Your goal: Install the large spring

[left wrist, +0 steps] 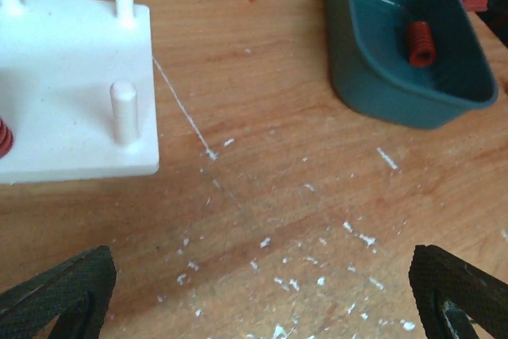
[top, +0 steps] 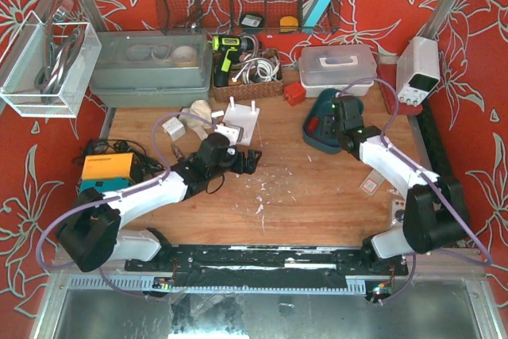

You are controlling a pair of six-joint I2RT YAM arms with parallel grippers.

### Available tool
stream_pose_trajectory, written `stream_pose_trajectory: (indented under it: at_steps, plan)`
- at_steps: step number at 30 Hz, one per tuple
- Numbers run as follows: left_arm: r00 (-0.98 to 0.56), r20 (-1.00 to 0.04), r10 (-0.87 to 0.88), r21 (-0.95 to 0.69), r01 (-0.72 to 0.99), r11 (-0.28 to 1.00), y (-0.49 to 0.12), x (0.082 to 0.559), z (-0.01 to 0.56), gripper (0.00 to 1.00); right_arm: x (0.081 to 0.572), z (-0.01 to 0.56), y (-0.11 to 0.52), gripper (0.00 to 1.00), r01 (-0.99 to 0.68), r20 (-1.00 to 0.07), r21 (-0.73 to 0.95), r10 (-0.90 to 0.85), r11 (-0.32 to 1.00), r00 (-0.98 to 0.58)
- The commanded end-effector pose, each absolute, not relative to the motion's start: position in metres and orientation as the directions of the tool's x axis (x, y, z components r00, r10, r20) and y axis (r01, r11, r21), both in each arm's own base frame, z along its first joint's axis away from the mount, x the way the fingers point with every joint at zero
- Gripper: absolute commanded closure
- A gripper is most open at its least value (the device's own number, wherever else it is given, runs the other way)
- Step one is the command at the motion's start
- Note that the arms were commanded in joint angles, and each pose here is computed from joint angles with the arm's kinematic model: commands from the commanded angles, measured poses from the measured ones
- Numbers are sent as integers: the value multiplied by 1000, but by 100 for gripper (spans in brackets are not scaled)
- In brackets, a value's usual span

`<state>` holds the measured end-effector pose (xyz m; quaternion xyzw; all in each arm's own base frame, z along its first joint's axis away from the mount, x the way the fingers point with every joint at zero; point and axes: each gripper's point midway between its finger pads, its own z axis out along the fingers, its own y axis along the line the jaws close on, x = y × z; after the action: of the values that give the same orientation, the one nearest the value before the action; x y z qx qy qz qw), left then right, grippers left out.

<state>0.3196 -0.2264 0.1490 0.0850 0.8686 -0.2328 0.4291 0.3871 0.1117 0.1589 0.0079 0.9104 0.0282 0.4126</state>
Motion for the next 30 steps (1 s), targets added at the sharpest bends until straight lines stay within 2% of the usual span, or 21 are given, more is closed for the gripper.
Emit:
stream_pose_trajectory:
  at_steps: [1, 4, 8, 20, 26, 30]
  plan:
    - [-493, -867, -71, -283, 369, 885, -220, 321, 161, 0, 402, 143, 112, 55, 58, -688, 176, 165, 983, -707]
    - [-507, -862, -27, -249, 375, 893, -216, 314, 141, 0, 411, 129, 123, 62, 33, -647, 191, 151, 981, -747]
    - [-505, -863, -8, -247, 408, 879, -220, 308, 126, 0, 421, 107, 124, 65, 55, -624, 196, 168, 979, -763]
    - [-543, -839, 19, -251, 418, 873, -228, 310, 119, 0, 456, 65, 150, 64, 64, -539, 271, 206, 961, -817]
    - [-529, -849, 10, -247, 413, 877, -225, 309, 124, 0, 461, 46, 148, 61, 86, -505, 245, 202, 966, -839]
    - [-535, -845, 16, -246, 416, 875, -226, 309, 123, 0, 455, 30, 134, 59, 124, -475, 153, 183, 980, -861]
